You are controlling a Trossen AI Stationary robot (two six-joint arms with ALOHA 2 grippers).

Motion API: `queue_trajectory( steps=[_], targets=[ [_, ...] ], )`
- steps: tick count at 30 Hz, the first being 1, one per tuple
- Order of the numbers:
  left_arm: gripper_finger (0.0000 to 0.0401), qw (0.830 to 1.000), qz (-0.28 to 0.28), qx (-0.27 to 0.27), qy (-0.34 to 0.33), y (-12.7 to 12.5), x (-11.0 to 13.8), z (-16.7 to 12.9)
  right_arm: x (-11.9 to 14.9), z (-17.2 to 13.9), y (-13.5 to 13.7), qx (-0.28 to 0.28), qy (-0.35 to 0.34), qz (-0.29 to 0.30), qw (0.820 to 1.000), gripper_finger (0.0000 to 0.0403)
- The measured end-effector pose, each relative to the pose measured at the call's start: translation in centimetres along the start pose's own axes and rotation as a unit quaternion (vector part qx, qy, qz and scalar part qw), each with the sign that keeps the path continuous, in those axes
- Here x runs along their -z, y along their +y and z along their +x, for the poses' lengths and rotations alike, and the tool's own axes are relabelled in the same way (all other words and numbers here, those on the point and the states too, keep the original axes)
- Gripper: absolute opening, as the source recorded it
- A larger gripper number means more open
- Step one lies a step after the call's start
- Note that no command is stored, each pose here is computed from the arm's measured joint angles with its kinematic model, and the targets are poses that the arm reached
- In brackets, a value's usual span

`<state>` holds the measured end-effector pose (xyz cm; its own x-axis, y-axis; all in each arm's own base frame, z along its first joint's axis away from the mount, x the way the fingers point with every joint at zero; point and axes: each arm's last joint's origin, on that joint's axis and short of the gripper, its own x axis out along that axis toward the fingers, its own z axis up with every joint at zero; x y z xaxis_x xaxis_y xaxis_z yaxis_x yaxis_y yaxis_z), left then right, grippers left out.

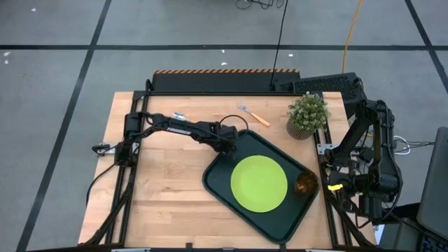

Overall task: Pick and place plate/cup/fork/spoon on tray
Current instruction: Adjust the black tray on the table

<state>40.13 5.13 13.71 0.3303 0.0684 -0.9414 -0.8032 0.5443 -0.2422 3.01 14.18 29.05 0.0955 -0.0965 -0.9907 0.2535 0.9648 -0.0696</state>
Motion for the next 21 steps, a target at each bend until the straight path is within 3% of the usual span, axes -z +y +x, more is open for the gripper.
queue_trajectory(
  steps=[10,21],
  targets=[
    [0.0076,0.999,-0.04,-0.01,0.01,-1.2,2.0,-0.1,0.6,-0.1,0.0,-0.002,0.002,-0.097,0.995,0.0],
    [0.0076,0.997,-0.069,-0.038,0.022,-1.7,3.6,-0.3,2.1,-0.2,-0.3,-0.008,-0.003,-0.15,0.989,0.0]
  ],
)
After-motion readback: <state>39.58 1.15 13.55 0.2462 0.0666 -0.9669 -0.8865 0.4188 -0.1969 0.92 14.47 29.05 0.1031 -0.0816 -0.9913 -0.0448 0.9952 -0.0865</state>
